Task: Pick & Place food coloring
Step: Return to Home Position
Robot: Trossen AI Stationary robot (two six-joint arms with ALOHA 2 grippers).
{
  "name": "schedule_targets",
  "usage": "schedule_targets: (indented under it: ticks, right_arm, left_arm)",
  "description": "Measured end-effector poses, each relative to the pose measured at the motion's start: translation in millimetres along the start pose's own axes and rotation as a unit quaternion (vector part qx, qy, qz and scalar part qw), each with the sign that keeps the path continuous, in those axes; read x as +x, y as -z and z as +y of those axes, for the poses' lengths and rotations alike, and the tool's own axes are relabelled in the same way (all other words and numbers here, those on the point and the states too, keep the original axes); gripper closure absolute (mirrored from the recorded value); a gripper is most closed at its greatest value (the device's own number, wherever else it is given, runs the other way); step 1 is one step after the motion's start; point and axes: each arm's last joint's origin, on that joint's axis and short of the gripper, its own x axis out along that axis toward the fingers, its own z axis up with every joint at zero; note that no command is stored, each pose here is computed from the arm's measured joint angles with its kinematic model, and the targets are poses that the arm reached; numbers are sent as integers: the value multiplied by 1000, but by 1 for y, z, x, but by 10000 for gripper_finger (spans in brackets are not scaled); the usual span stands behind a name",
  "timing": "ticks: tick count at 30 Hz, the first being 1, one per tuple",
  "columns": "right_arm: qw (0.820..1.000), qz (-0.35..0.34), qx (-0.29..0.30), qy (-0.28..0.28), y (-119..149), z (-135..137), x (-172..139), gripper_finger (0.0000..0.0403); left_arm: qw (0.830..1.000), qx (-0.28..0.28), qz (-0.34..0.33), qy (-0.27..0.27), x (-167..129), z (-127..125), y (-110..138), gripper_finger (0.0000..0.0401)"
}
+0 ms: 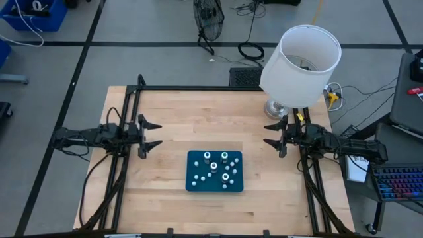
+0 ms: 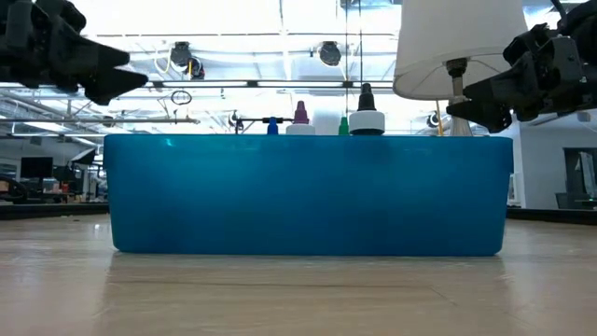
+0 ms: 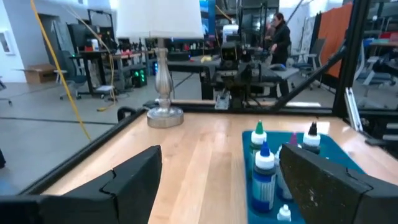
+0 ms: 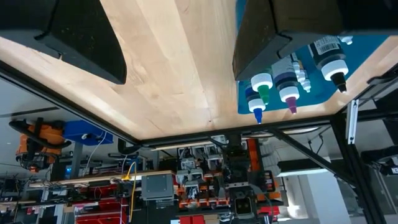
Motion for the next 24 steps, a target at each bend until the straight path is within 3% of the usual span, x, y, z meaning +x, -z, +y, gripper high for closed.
schedule_targets:
  ticks: [10, 24]
  right_arm:
    - [1000, -1, 1, 0, 0, 0, 0, 120]
    - [1000, -1, 1, 0, 0, 0, 0, 122]
  left_arm:
    - [1000, 4, 20, 3, 3, -1, 16, 91]
    - [995, -5, 38, 88, 4, -6, 20, 77]
